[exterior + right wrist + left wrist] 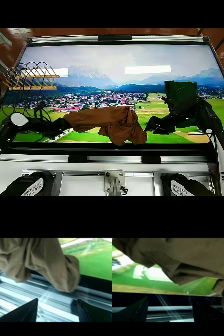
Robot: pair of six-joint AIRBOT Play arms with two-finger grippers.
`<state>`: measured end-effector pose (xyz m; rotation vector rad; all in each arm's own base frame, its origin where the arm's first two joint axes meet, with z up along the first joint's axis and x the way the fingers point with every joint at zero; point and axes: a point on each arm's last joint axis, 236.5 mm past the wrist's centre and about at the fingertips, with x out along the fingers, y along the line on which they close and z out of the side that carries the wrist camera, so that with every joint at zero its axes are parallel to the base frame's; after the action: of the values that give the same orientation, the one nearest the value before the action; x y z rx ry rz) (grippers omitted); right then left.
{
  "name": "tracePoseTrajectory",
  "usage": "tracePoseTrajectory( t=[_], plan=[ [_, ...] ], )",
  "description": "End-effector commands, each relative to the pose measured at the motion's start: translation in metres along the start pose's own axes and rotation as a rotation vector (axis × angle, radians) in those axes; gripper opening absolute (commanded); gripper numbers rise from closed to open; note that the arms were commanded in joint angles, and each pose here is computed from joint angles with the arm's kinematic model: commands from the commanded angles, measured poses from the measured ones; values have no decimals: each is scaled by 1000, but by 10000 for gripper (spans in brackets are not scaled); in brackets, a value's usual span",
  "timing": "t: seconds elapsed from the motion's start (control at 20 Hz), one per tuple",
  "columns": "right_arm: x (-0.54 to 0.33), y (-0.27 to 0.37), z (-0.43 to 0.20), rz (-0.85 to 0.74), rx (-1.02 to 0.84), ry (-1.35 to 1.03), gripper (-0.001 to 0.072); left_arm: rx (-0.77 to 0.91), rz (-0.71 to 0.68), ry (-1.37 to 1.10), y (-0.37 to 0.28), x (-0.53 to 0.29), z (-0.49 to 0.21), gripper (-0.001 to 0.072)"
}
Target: Fold the shirts.
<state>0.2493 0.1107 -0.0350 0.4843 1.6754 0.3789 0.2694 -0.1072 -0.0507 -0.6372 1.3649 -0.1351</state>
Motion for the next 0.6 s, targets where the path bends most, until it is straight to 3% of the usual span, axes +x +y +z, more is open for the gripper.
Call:
tracePoseTrajectory(
  t=[0.0,0.3,0.35,0.4,0.45,0.5,0.55],
  plan=[
    [8,8,-5,56,21,8,587,-78,-55,-32,-14,28,-3,593],
    [8,7,0,54,28,-14,588,-108,-46,-26,-22,64,-5,590],
    [8,8,2,53,35,-20,587,-122,-46,-29,-22,69,-4,549],
    [10,10,0,50,26,-12,587,-141,-52,-36,-22,72,-1,443],
    [14,11,-2,45,15,3,587,-157,-57,-49,-22,74,3,433],
    [20,12,-6,32,-3,27,588,-160,-58,-65,-22,74,7,359],
    [28,11,-9,14,-20,53,636,-161,-59,-76,-22,74,10,262]
  ],
)
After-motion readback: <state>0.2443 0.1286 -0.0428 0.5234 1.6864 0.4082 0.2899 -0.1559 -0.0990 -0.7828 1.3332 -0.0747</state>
